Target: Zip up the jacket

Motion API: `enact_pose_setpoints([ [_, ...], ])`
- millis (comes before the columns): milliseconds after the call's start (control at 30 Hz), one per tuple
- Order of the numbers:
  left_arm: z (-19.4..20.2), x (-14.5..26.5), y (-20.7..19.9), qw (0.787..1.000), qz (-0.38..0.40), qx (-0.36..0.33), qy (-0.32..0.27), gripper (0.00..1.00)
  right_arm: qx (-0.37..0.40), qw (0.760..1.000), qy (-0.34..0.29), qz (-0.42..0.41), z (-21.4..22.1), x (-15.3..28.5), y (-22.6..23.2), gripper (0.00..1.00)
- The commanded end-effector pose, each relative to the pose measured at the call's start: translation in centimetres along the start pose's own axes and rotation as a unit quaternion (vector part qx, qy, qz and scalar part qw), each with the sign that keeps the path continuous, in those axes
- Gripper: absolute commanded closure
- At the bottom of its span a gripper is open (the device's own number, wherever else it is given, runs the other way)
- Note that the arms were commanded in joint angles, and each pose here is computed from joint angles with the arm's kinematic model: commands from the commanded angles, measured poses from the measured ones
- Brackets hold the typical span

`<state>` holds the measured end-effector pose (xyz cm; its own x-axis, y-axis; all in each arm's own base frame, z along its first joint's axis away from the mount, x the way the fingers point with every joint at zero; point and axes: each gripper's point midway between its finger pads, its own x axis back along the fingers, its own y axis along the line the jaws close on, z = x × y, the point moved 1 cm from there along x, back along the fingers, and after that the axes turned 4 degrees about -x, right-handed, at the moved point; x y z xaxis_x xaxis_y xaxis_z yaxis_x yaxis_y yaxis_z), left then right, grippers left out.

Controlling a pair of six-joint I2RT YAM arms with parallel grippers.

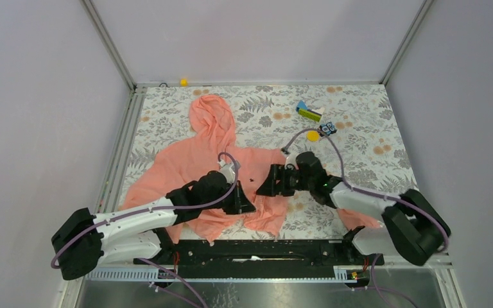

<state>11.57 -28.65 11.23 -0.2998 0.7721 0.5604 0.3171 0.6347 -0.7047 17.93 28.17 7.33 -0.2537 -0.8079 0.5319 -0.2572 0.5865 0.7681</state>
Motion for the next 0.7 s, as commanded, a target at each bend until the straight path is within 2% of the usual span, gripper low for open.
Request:
enact_pose_setpoints([
  [0, -1.3, 0.2, -2.4, 0.997, 0.075, -0.025, -0.002, 1.0, 0.009, 0.999, -0.03, 0.02, -1.2, 3.1, -0.9, 0.17],
  [133, -1.7, 0.2, -2.2, 0.996, 0.089, -0.023, 0.0, 1.0, 0.002, 0.999, -0.051, -0.004, -0.4, 4.6, 0.3, 0.2],
  [367, -1.9, 0.2, -1.3, 0.996, 0.084, -0.008, -0.009, 1.0, 0.042, 0.991, -0.092, -0.082, 3.0, 4.4, 5.1, 0.45],
  [600, -1.7, 0.2, -1.0, 0.996, 0.086, 0.006, -0.014, 1.0, 0.057, 0.987, -0.093, -0.118, 4.5, 2.4, 6.6, 0.62],
  [667, -1.8, 0.4, -1.1, 0.996, 0.088, 0.008, -0.018, 1.0, 0.061, 0.987, -0.09, -0.115, 4.4, 1.8, 6.6, 0.63],
])
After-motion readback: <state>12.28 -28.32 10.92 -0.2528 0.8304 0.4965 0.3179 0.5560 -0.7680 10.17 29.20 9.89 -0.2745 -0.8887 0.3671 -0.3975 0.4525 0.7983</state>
